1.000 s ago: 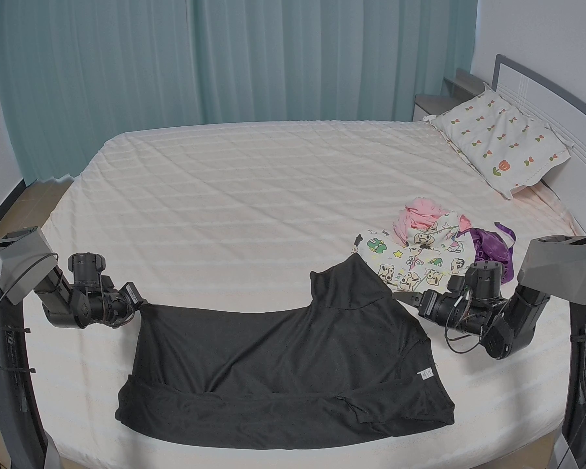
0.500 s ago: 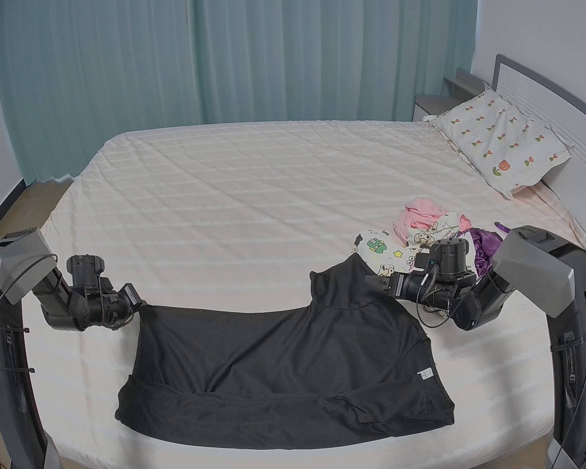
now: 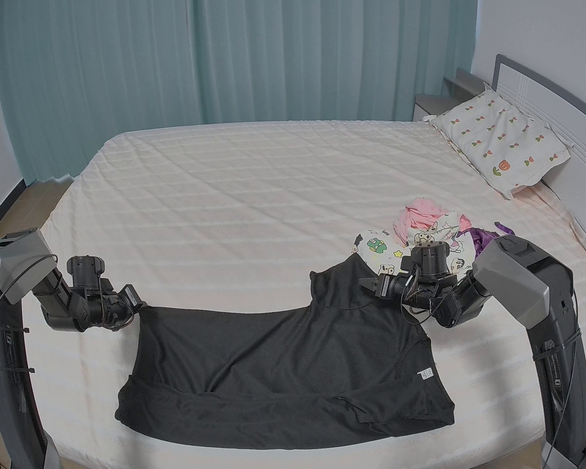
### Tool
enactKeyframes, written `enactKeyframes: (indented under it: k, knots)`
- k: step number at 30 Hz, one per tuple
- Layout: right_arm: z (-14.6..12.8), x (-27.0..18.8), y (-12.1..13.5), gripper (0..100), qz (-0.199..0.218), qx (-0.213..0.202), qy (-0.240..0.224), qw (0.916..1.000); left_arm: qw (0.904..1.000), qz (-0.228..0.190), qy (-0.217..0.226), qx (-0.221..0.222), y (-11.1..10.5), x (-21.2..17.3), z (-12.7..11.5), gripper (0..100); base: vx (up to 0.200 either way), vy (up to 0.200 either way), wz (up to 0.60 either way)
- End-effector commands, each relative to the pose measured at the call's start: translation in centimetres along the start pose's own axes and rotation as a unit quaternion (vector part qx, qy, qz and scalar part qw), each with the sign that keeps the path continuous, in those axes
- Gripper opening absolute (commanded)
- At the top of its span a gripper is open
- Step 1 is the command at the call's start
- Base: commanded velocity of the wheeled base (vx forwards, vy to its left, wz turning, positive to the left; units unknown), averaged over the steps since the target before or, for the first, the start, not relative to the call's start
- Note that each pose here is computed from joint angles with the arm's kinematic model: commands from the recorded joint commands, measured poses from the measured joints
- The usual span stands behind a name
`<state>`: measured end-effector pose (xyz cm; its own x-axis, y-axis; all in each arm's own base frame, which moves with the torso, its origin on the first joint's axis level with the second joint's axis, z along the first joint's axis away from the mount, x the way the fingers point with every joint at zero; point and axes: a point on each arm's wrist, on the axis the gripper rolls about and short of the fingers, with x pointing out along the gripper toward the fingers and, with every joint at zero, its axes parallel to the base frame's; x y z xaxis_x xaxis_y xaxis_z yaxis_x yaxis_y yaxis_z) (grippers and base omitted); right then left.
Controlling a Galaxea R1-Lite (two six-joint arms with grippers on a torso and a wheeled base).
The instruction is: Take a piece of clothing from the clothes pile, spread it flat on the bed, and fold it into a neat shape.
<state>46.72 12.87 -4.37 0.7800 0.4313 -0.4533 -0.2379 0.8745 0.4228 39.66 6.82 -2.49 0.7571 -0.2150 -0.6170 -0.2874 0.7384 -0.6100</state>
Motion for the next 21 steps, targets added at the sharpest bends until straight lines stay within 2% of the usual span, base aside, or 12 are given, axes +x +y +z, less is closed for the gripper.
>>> enactKeyframes:
  k: [1, 3, 11, 15, 19, 21]
  knots:
    - [0.3, 0.1, 0.0, 0, 0.001, 0.013, -0.008, 0.9999, 1.0000, 0.000, 0.000, -0.001, 0.0, 0.0, 0.0, 0, 0.000, 0.000, 0.00]
    - [0.9, -0.5, 0.1, 0, 0.002, 0.020, -0.012, 0.9997, 1.0000, -0.001, -0.002, 0.000, 0.0, 0.0, 0.1, 0, 0.000, 0.000, 0.00]
    - [0.3, -1.5, -0.6, 0, -0.006, 0.028, 0.000, 0.9996, 0.9999, -0.006, -0.009, 0.001, -0.1, 0.0, 0.1, 0, 0.000, 0.000, 0.00]
    - [1.0, -2.3, -0.9, 0, -0.002, 0.028, -0.020, 0.9994, 0.9999, -0.006, -0.010, -0.001, 0.0, 0.0, 0.2, 0, 0.000, 0.000, 0.00]
    - [2.4, -3.3, -1.0, 0, 0.010, 0.030, -0.069, 0.9972, 0.9997, -0.011, -0.019, 0.003, 0.0, 0.1, 0.2, 0, 0.000, 0.000, 0.00]
    - [2.5, -3.9, -0.9, 0, 0.012, 0.037, -0.073, 0.9965, 0.9996, -0.015, -0.026, 0.004, 0.1, 0.1, 0.1, 0, 0.000, 0.000, 0.00]
